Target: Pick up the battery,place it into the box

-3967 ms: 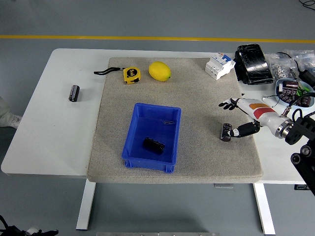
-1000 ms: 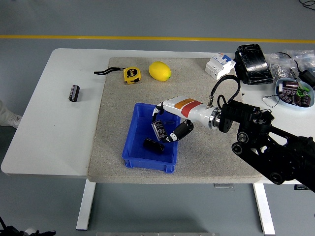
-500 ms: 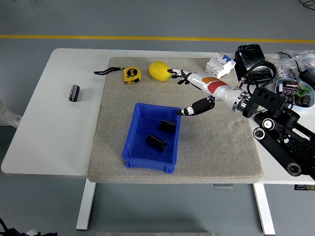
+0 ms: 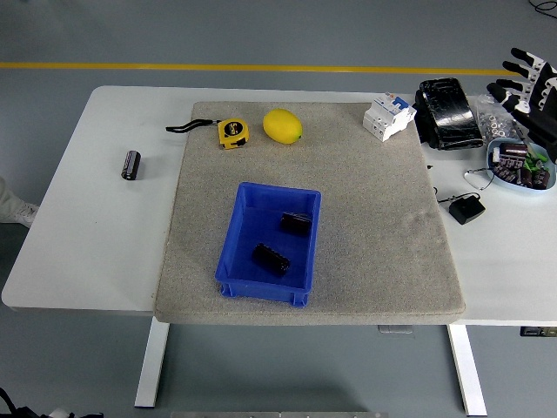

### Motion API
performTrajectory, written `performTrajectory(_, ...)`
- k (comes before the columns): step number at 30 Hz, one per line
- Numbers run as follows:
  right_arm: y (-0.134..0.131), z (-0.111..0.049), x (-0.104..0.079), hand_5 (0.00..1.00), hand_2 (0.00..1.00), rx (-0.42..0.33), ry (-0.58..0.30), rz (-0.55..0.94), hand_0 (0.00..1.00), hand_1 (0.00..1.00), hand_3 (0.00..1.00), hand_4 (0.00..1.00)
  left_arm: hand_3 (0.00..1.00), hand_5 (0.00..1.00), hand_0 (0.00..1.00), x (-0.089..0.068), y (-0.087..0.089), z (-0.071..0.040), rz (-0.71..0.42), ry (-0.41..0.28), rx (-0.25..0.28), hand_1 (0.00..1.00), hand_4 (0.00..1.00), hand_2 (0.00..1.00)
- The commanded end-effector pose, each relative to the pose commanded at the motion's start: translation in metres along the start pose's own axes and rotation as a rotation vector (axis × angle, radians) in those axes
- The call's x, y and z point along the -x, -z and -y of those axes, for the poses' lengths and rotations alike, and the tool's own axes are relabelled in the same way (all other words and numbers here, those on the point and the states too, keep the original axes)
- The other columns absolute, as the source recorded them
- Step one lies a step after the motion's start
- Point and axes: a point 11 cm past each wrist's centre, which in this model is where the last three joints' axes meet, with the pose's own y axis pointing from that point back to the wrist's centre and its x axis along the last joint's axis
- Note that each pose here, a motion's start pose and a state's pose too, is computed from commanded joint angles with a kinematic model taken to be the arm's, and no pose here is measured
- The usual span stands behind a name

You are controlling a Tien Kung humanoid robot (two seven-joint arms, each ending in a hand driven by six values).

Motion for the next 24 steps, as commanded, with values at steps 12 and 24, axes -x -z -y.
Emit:
performTrajectory(12,-0.054,-0.051,0.005,0.998,0.924,0.094,-0.036,0.347,0.897,0.867,0.956,0.998,0.632,0.703,0.548,0.006,0.007,0.000,0.035,0.021,-0.030,0.506,0.633,0.603)
performTrajectory(24,-0.066,-0.066,-0.008,0.998,0.919,0.134,-0.075,0.349,0.904,0.860,0.953,0.998,0.633,0.706,0.555,0.006,0.010,0.001,0.044,0.027,-0.035,0.513,0.632,0.605)
